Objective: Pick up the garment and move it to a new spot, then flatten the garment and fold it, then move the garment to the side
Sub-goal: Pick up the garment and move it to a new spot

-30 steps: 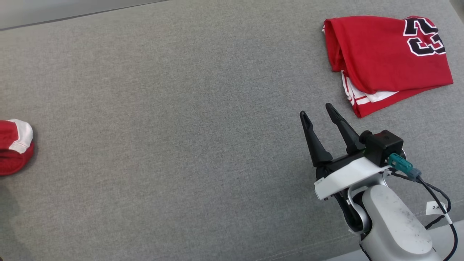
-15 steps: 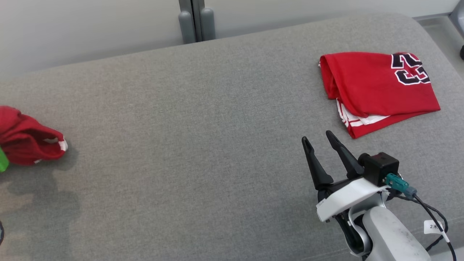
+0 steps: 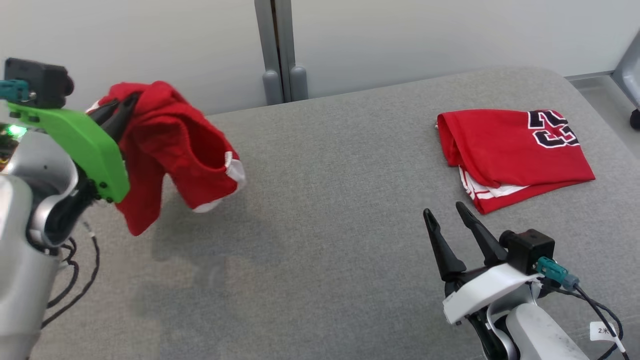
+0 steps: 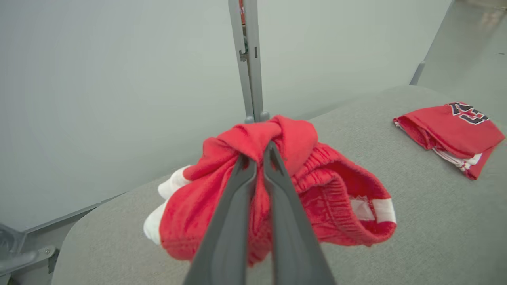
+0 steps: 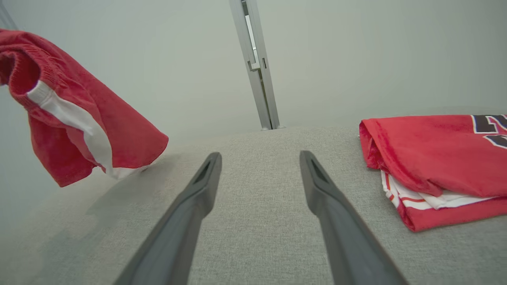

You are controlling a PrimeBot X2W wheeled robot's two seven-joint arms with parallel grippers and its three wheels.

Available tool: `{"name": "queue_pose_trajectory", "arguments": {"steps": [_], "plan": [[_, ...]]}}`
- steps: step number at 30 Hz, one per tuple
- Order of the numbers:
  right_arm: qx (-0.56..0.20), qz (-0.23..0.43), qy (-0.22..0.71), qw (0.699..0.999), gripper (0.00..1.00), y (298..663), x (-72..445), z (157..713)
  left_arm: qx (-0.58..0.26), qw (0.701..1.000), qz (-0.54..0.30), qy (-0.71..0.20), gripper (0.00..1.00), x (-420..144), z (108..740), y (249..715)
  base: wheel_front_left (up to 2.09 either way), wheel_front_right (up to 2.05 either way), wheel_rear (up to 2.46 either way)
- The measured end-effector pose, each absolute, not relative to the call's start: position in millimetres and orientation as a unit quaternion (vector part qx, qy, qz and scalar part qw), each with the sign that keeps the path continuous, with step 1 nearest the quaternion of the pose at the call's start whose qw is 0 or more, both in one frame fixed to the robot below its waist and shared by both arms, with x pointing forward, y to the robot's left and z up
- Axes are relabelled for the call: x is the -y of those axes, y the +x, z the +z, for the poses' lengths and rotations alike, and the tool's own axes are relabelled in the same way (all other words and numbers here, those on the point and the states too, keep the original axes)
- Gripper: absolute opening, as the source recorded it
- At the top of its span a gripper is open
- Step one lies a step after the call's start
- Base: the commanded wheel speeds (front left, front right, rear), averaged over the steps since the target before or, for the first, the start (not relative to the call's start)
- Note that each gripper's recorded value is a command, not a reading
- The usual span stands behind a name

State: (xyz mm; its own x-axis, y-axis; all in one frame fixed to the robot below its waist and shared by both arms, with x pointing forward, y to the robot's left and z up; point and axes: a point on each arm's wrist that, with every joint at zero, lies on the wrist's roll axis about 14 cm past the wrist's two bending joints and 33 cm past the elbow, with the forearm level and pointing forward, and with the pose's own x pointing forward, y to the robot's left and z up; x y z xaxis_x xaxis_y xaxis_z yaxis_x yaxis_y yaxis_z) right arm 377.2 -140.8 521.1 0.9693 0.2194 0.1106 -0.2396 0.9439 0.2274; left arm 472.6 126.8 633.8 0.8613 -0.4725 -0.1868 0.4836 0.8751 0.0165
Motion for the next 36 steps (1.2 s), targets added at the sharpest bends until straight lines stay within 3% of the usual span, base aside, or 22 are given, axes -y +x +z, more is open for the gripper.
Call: {"name": "queue_pose_trajectory", "arguments": {"steps": [4, 8, 17, 19, 20, 21, 22, 28, 36], "plan": [[0.039, 0.108, 0.119, 0.986, 1.00, 372.9, 147.3, 518.4, -0.070, 0.949, -0.309, 0.009, 0.00, -82.4, 640.7, 459.9, 0.00, 0.00, 0.00], [0.038, 0.099, 0.120, 0.987, 1.00, 369.7, 152.8, 517.0, -0.119, 0.933, -0.338, -0.023, 0.00, -60.0, 591.5, 441.7, 0.00, 0.00, 0.00], [0.031, 0.090, 0.122, 0.988, 1.00, 364.3, 159.0, 512.0, -0.208, 0.936, -0.279, -0.049, 0.00, -75.4, 462.7, 414.0, 0.00, 0.00, 0.00], [0.030, 0.091, 0.121, 0.988, 1.00, 364.6, 158.1, 511.5, -0.212, 0.939, -0.267, -0.046, 0.11, -78.9, 446.9, 409.7, 0.00, 0.00, 0.00], [0.030, 0.093, 0.120, 0.988, 1.00, 364.9, 157.3, 511.3, -0.211, 0.941, -0.257, -0.057, 0.35, -79.5, 442.3, 408.7, 0.00, 0.00, 0.00], [0.029, 0.096, 0.120, 0.988, 1.00, 365.3, 155.9, 510.8, -0.208, 0.943, -0.249, -0.072, 0.86, -79.3, 439.2, 407.7, 0.00, 0.00, 0.00], [0.028, 0.097, 0.121, 0.988, 1.00, 365.9, 154.7, 510.6, -0.201, 0.946, -0.242, -0.080, 1.00, -79.7, 438.1, 407.4, 0.00, 0.00, 0.00], [0.030, 0.109, 0.124, 0.986, 1.00, 371.5, 145.9, 513.1, -0.138, 0.964, -0.207, -0.098, 1.00, -97.6, 453.1, 415.9, 0.00, 0.00, 0.00], [0.042, 0.123, 0.120, 0.984, 1.00, 377.5, 137.5, 521.8, -0.005, 0.982, -0.176, -0.064, 1.00, -135.1, 528.7, 437.8, 0.00, 0.00, 0.00]]}}
